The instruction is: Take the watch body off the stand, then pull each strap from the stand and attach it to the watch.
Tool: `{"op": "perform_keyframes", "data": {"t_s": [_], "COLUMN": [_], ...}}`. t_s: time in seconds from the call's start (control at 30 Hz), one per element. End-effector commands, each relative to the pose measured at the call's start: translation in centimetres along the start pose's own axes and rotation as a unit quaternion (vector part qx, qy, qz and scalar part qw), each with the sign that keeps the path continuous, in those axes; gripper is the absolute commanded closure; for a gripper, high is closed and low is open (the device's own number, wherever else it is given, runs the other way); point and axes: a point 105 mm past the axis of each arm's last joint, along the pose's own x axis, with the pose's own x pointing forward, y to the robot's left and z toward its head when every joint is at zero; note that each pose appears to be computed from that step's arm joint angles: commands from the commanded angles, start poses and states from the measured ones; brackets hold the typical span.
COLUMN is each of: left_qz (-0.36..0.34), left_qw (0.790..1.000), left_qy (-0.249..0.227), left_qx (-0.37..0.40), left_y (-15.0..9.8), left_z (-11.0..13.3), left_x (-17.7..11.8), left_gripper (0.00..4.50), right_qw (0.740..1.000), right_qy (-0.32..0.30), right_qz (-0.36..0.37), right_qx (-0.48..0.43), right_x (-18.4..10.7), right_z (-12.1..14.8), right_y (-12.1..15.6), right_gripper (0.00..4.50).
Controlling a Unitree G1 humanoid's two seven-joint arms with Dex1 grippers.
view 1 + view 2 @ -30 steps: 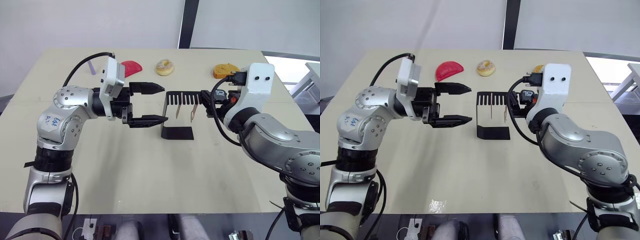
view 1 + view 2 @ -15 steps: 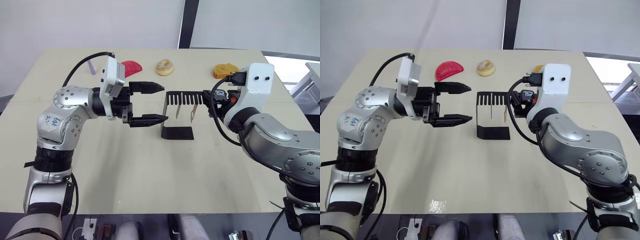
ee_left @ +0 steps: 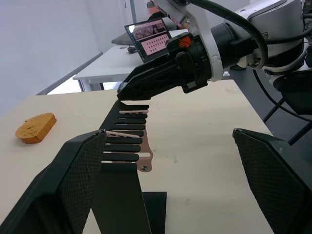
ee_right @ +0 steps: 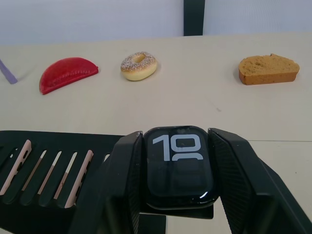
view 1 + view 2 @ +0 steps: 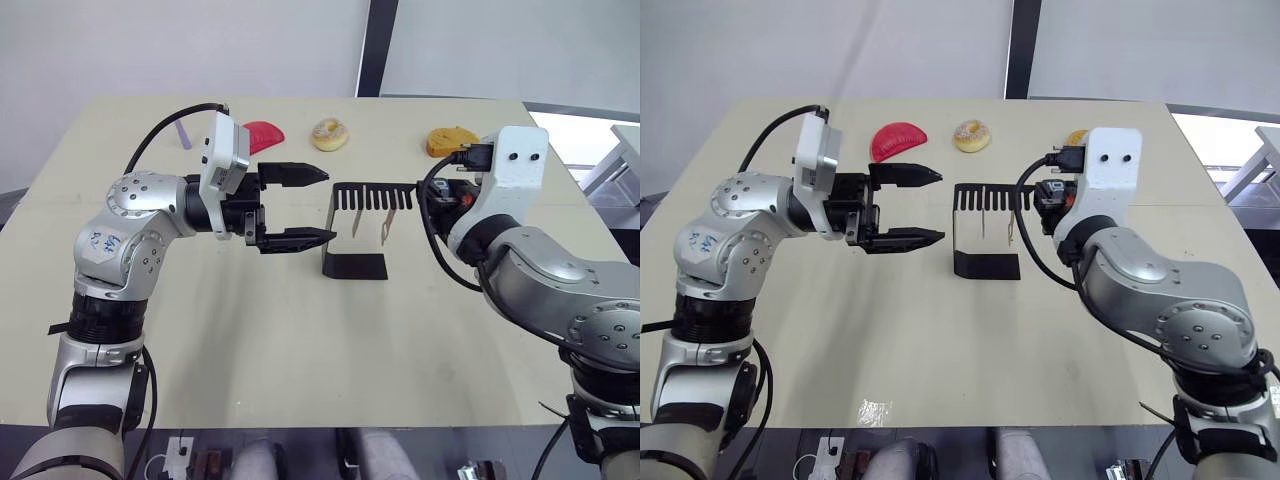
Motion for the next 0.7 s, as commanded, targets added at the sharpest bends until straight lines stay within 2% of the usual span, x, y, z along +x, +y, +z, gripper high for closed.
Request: {"op": "perform_keyframes", "data": {"t_s": [0.03,0.2,0.33,0.5,0.7], "left_qz": [-0.002,-0.015,-0.041,-0.100,-0.112], "left_qw": [0.999,0.999,0.999,0.994,0.992], "left_qy": [-0.016,-0.022,-0.021,0.019,0.035], "left_qx": [0.030,0.024,0.001,-0.029,-0.049], "left_y": [0.0,-0.4,-1.4,-4.0,-5.5], "left_z": [1.5,1.6,1.4,-0.3,-1.9], "left_x": [0.0,0.0,-0.5,-1.4,-1.5], "left_gripper": [0.00,0.00,0.00,0.00,0.00], "right_qw": [0.999,0.997,0.996,0.991,0.991], "right_qy": [-0.048,-0.065,-0.048,0.003,0.076], "right_qz": [0.021,0.042,0.074,0.135,0.105], "right_qx": [-0.001,-0.018,-0.023,-0.009,-0.047], "right_x": [-1.1,-3.0,-5.0,-7.9,-9.0], "right_z": [2.6,4.2,3.7,0.0,-6.2], "right_y": [0.3,-1.3,-3.2,-5.0,-7.7], "right_gripper": [2.90,2.90,2.90,2.90,2.90]}}
